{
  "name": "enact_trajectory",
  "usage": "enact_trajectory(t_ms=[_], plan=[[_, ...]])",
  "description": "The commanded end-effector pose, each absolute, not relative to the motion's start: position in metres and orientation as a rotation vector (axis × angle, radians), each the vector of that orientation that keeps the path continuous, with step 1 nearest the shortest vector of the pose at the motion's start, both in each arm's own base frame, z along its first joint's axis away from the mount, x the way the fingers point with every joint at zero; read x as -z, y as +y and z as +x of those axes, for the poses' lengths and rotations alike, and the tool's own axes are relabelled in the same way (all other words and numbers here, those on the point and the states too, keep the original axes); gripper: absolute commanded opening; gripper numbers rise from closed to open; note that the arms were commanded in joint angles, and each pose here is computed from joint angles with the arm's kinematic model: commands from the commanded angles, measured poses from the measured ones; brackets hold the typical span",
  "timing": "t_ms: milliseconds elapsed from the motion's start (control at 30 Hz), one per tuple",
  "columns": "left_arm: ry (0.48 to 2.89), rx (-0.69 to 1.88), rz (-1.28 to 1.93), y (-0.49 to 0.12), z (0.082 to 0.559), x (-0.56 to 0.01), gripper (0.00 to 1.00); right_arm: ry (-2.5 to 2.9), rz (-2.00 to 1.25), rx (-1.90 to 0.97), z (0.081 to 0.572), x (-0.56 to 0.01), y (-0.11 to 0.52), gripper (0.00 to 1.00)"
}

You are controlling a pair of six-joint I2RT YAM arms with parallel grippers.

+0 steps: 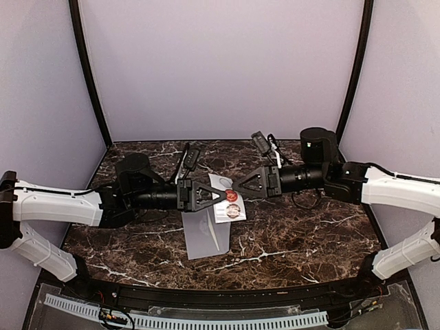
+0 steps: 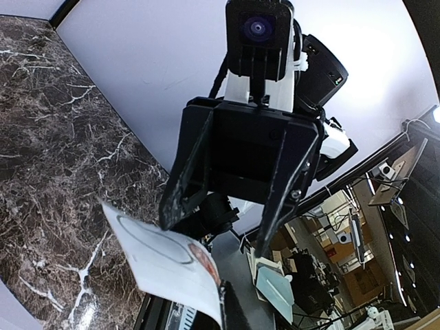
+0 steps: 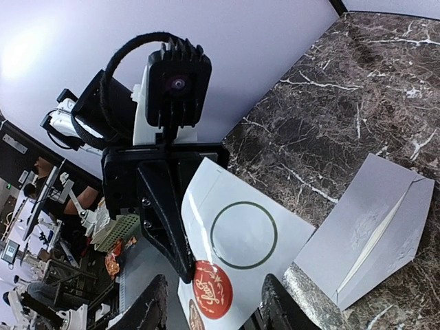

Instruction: Place the letter into the envelope and seal it

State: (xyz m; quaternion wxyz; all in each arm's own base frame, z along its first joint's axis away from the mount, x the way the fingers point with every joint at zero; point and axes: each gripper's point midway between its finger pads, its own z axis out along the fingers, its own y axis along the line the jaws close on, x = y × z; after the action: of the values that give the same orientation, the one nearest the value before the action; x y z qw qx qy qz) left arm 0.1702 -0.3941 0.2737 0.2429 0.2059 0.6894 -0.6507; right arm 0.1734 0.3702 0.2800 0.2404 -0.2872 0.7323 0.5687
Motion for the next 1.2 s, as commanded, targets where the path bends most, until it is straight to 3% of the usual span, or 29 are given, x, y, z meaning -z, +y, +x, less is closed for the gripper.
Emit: enact_trajectory(t_ms=[0,433,667,833,1033,1167], plan=[[1.81,1.721,0.541,-0.381,0.172,-0.287,0.0,1.959,-0.704,-1.483,0.181,-0.299,0.361,0.44],[1.798,1.687,0.691,-0.381,0.159,-0.284,0.0,1.895,-0.75,-1.494,0.172,-0.319,0.364,0.42],[1.781,1.688,0.805,-0.381,0.147,-0.287,0.0,2.018,-0.693,-1.412,0.182,-0.293,0.361,0.61],[1.749,1.711,0.849,-0.38,0.14,-0.292,0.0,1.995,-0.721,-1.536,0.173,-0.29,0.372,0.7],[1.759,1.717,0.836,-0.382,0.142,-0.291,0.0,1.897,-0.856,-1.729,0.145,-0.303,0.384,0.62],[1.748,1.734,0.828,-0.384,0.143,-0.294,0.0,1.896,-0.876,-1.757,0.14,-0.301,0.387,0.45]])
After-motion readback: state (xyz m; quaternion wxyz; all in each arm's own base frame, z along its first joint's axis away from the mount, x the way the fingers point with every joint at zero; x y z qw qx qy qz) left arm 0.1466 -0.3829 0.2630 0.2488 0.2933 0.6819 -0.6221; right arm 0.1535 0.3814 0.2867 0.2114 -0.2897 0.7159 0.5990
